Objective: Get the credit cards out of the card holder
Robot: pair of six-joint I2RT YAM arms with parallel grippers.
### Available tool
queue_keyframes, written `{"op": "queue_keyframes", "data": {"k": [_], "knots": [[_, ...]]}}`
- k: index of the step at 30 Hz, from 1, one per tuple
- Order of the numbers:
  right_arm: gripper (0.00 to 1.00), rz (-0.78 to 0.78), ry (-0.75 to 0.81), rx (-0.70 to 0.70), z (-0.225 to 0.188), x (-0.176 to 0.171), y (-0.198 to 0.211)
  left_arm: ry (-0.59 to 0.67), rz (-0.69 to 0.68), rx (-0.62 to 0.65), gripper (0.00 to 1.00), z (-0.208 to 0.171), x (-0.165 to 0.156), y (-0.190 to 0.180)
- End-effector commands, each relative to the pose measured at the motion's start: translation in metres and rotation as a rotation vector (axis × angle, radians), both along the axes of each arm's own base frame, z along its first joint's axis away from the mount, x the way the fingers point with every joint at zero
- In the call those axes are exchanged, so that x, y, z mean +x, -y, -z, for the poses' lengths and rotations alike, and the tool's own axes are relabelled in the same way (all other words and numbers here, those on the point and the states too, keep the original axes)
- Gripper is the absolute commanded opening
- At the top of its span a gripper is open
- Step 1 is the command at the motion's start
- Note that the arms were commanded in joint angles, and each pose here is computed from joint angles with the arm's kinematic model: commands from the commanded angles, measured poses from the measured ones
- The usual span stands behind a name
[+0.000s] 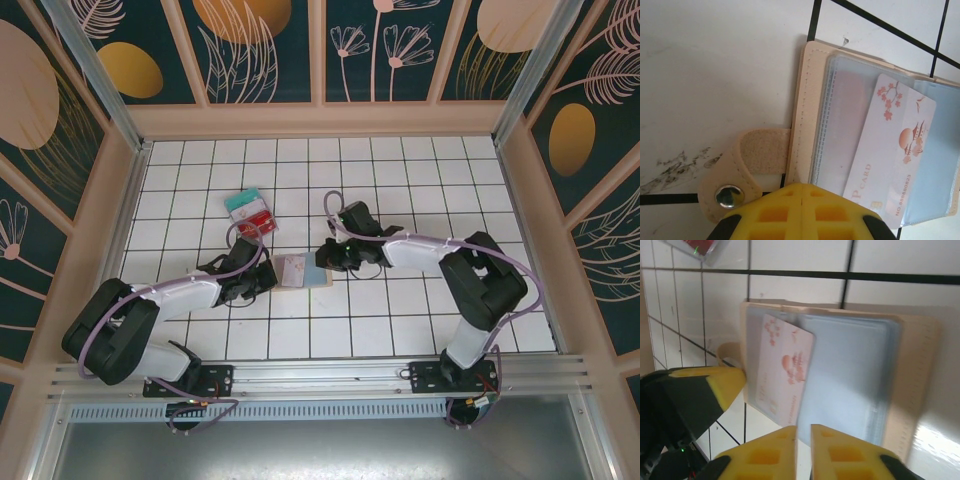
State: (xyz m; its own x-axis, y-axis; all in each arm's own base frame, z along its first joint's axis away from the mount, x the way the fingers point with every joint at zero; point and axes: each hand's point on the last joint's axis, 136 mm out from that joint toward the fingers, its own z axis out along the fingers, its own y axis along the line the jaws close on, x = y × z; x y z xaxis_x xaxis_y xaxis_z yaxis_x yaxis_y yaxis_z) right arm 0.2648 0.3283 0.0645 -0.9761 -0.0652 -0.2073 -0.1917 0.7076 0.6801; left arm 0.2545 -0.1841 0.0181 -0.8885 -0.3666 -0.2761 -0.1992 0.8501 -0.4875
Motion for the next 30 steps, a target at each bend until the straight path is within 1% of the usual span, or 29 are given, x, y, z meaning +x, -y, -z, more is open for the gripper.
{"op": "queue_keyframes", "data": {"k": [1,7,11,16,23,28,30], "knots": [[0.18,-0.021,-0.006,0.017,0.0,0.003,-0.018,0.023,0.011,0.01,0.0,-0.009,0.005,0.0],[0.22,-0.029,-0.039,-0.002,0.016,0.005,-0.028,0.053,0.032,0.011,0.0,-0.019,0.016,0.006],[0.23,-0.033,-0.047,-0.008,0.022,0.006,-0.031,0.031,0.036,0.014,0.0,-0.009,0.014,0.007],[0.23,-0.035,-0.058,-0.021,0.03,0.006,-0.033,-0.015,0.04,0.017,0.0,0.006,0.005,0.006],[0.24,-0.05,-0.059,-0.012,0.031,0.006,-0.04,-0.039,0.041,0.004,0.0,0.013,-0.002,0.005],[0.21,-0.056,-0.058,-0.007,0.03,0.007,-0.043,-0.033,0.042,-0.003,0.0,0.011,-0.001,0.007],[0.16,-0.059,-0.058,-0.008,0.031,0.007,-0.044,-0.034,0.042,-0.005,0.0,0.01,-0.001,0.007]]}}
